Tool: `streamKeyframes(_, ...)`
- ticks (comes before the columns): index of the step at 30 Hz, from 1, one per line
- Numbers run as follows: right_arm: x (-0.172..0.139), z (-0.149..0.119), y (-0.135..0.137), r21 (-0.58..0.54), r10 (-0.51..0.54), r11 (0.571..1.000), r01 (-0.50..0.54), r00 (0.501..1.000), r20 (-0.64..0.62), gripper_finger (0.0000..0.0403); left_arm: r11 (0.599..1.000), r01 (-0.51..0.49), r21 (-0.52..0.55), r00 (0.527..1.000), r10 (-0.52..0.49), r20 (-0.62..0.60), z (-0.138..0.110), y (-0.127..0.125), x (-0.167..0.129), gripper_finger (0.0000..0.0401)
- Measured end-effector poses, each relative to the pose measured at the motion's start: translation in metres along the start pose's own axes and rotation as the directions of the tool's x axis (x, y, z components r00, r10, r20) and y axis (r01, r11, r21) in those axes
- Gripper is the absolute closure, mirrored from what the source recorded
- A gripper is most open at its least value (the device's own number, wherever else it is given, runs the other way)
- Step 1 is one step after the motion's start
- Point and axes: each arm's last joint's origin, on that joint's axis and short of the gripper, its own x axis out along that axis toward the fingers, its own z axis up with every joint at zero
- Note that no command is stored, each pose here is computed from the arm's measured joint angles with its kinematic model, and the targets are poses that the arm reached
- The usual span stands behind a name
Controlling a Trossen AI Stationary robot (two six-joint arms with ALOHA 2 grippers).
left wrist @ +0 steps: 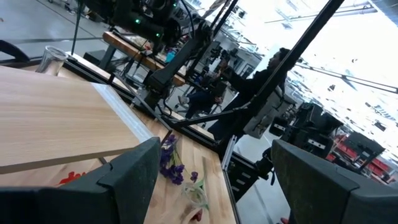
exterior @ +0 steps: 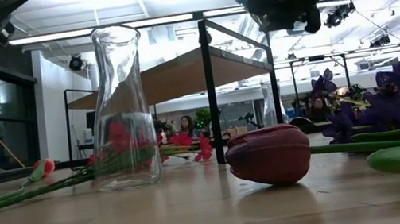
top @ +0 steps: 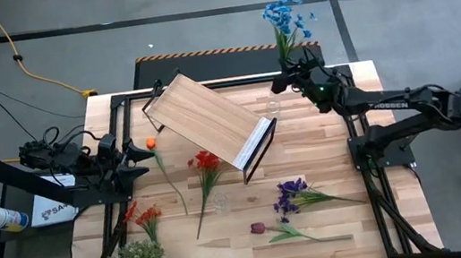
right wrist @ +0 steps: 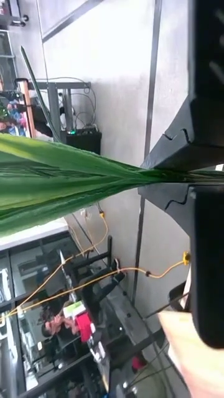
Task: Pick and place flowers into a vace then onto a shelf
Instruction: Put the blue flowers into the top transparent flower vase
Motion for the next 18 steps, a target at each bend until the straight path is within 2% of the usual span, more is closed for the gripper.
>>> streamKeyframes(18,0.018,-0.024,0.006,-0.081,-0.023,0.997,0.021,1.000,-0.019,0.0387,1.000,0.000,-0.001,1.000,0.000,0.000,0.000,0.000,0.000,0.0064)
